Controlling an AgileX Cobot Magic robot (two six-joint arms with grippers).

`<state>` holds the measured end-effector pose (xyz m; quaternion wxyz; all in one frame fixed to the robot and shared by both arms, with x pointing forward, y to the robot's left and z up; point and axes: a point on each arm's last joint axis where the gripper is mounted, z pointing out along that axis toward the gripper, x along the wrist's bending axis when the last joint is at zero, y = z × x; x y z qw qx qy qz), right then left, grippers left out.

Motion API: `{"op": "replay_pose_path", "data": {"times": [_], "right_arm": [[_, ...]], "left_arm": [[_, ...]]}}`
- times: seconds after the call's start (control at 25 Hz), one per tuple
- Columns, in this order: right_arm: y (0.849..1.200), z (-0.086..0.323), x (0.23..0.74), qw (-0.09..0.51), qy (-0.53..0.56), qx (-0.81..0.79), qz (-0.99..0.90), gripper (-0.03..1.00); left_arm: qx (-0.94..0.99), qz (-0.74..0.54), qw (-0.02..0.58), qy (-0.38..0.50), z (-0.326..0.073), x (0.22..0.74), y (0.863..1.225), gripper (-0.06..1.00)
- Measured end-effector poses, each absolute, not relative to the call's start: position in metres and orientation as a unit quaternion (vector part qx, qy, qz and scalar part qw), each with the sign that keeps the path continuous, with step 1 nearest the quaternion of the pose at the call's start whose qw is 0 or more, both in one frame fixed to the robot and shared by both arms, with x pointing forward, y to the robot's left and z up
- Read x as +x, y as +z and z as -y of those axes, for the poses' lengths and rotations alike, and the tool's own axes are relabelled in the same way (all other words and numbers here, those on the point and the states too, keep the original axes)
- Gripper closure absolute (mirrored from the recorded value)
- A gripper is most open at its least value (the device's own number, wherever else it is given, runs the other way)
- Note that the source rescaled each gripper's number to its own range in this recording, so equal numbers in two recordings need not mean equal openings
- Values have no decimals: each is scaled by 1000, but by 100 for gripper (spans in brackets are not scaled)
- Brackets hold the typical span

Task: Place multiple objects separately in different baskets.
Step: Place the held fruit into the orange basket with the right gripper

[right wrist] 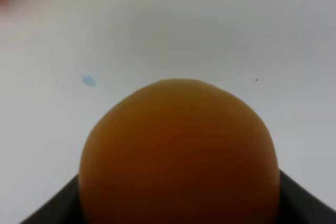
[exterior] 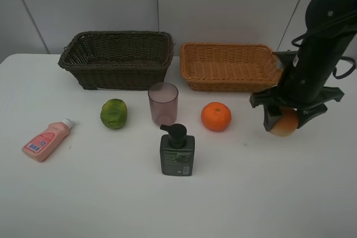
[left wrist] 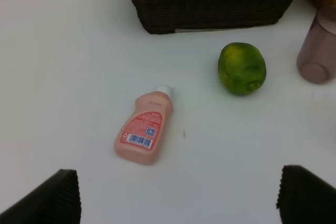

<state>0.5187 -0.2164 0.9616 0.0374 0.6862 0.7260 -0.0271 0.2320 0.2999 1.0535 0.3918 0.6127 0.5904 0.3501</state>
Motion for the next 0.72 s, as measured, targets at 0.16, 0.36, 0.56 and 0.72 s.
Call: {"op": "replay_pose_path", "data": {"times": [0.16, 0.36, 0.56, 0.72], "right_arm": [[979, 208, 525, 46, -20, 673, -738, 58], [1001, 195, 535, 59, 3, 653, -755, 58], [1020, 186, 542, 71, 23, 639, -766, 58], [1030, 185, 546, 79, 30, 637, -766, 58]], "left_arm": [[613, -590, 392, 350, -300, 232, 1053, -3], [613, -590, 392, 350, -300, 232, 1053, -3], [613, -590, 392, 350, -300, 232, 1053, -3], [613, -590, 392, 350, -300, 232, 1053, -3]]}}
